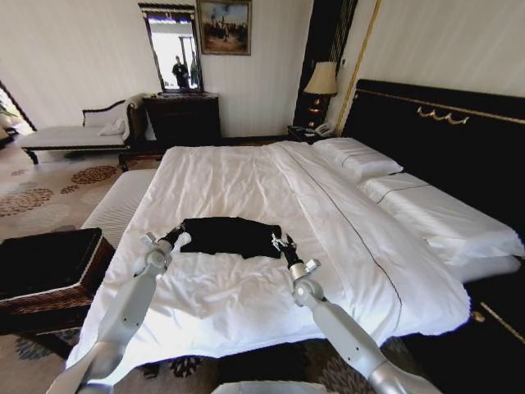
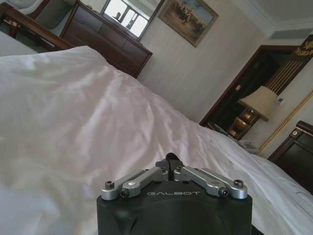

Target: Fold the clothes on the bed and place them into the basket.

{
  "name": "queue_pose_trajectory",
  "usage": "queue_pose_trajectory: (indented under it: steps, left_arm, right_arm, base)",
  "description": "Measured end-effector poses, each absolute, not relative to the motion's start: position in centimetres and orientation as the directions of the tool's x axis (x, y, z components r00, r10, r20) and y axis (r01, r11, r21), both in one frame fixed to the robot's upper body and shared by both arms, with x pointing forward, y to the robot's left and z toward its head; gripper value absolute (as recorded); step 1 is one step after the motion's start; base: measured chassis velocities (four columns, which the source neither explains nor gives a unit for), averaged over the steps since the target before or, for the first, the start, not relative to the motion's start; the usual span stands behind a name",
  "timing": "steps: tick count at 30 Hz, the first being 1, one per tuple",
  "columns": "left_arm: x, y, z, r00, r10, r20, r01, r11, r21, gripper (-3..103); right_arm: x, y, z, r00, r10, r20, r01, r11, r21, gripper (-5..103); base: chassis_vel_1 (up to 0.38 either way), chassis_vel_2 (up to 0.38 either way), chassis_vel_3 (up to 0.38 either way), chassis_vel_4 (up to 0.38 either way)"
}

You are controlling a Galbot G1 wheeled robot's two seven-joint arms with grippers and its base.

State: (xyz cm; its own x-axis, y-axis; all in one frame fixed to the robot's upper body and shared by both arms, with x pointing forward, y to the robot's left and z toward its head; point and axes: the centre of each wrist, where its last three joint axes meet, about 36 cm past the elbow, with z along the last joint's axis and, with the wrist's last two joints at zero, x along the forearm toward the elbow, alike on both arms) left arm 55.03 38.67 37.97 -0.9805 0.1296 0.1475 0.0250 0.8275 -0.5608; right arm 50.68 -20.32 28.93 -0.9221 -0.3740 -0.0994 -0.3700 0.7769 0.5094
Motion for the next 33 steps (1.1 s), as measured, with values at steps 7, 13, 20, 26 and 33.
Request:
queue_pose_trajectory:
  steps: [7,13,20,26,33]
  left_arm:
    - [54.1,38.8,39.0,-0.983,0.134,0.125,0.043,0.831,-0.554,0]
    - [54.0,37.9,38.9,-0.983,0.144,0.117,0.054,0.826,-0.561,0]
    - [54.3,37.4,39.2,-0.983,0.148,0.110,0.060,0.824,-0.564,0]
    - [54.6,37.1,39.6,-0.984,0.150,0.101,0.067,0.820,-0.569,0]
    - [54.5,37.1,39.7,-0.984,0.150,0.099,0.068,0.820,-0.568,0]
  right_arm:
    - [56.5,-22.0,30.1,-0.938,-0.339,0.066,-0.301,0.896,0.327,100]
    - [59.0,-23.1,29.2,-0.934,-0.331,0.138,-0.284,0.918,0.276,100]
    - [60.3,-23.6,28.3,-0.919,-0.365,0.150,-0.319,0.911,0.261,89]
    - [60.6,-24.3,27.3,-0.916,-0.369,0.160,-0.333,0.918,0.213,73]
    - [60.4,-25.6,26.8,-0.913,-0.375,0.162,-0.351,0.923,0.157,84]
  base:
    - [0.000,0.000,0.000,0.000]
    - [0.000,0.000,0.000,0.000]
    - [0.000,0.000,0.000,0.000]
    - [0.000,0.000,0.000,0.000]
    - [0.000,0.000,0.000,0.000]
